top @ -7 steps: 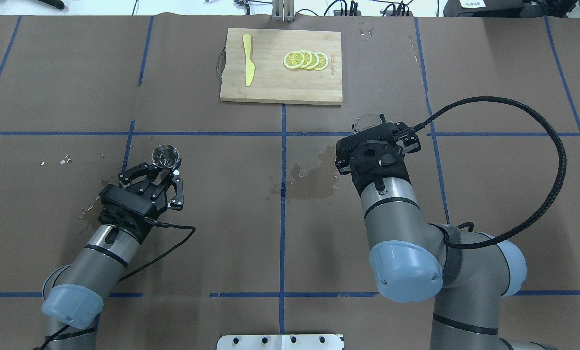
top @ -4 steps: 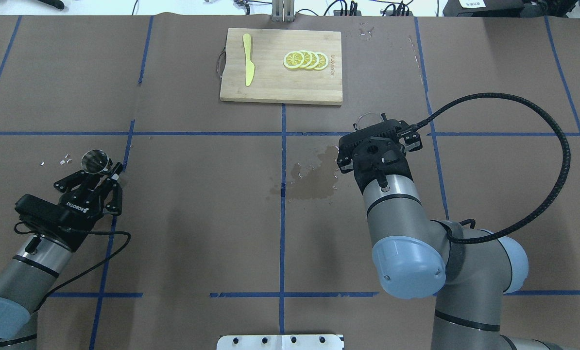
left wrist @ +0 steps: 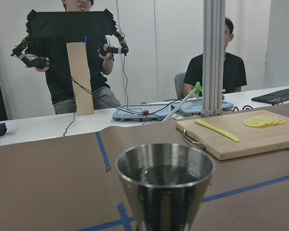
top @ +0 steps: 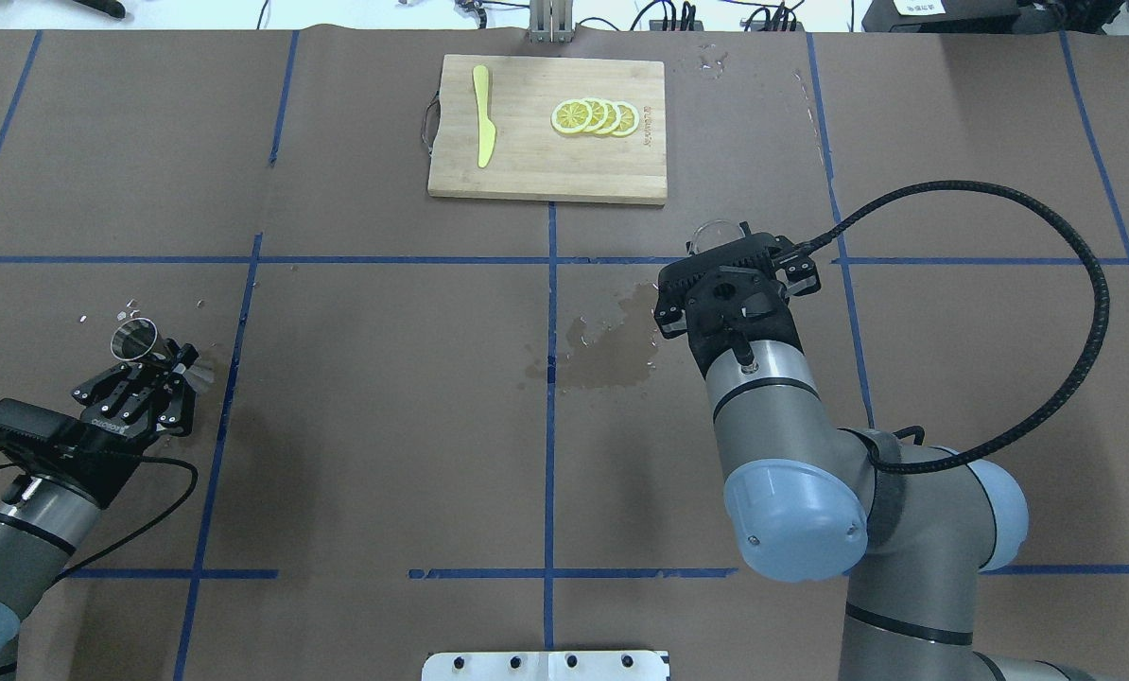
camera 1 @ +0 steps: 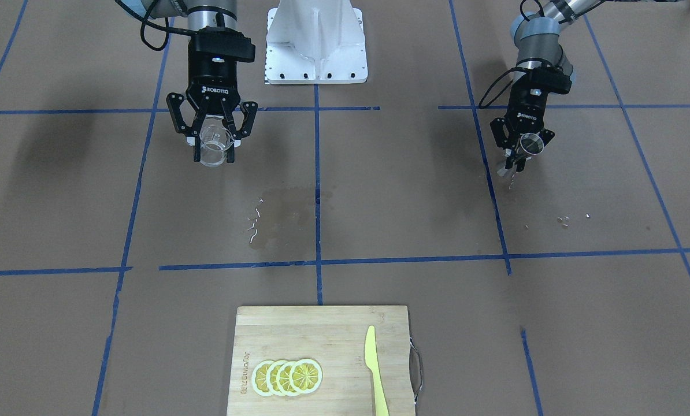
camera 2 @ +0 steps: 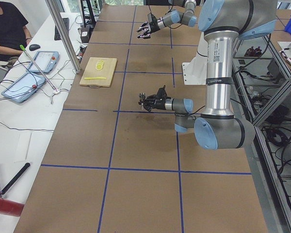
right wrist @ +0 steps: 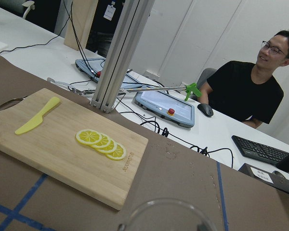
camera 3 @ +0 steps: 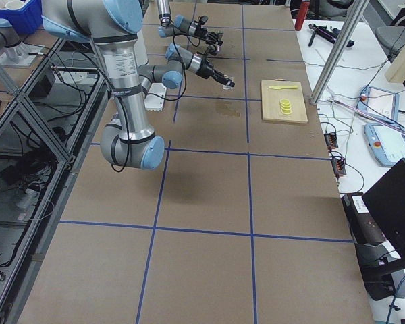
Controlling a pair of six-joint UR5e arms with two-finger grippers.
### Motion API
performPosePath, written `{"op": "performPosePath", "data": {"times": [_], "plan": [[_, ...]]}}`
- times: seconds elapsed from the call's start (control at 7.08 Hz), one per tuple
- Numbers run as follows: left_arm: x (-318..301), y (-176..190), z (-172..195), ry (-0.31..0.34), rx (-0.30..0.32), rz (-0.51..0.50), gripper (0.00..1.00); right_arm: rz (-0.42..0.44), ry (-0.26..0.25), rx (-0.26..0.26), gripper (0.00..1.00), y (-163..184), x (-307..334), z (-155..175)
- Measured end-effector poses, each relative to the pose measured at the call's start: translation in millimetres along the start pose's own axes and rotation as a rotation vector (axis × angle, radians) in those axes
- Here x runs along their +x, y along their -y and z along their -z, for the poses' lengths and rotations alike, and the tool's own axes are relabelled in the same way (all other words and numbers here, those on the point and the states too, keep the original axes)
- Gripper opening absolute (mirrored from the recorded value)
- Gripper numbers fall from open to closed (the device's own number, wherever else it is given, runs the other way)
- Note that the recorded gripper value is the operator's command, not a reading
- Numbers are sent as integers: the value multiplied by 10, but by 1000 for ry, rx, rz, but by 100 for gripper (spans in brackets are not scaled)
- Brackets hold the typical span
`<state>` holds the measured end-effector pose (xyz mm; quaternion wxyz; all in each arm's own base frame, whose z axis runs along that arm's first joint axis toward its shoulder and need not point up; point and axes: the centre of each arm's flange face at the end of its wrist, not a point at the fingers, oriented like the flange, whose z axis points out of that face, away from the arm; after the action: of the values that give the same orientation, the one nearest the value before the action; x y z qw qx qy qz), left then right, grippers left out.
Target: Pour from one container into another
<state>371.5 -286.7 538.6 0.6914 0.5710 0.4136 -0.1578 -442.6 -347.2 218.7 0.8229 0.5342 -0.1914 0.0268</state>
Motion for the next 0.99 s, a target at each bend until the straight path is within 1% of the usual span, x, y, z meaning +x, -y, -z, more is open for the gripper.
{"op": "performPosePath", "data": {"times": [0.14, 0.57, 0.99], "plan": [[-34, -77, 23, 13, 0, 11, 0, 0, 0, -1, 2, -1, -1, 0], [-122, -262, 105, 81, 37, -41, 0, -3, 2, 0, 2, 8, -9, 6], [-28, -315, 131, 82, 39, -89, 0, -4, 4, 0, 3, 13, -16, 11]]}}
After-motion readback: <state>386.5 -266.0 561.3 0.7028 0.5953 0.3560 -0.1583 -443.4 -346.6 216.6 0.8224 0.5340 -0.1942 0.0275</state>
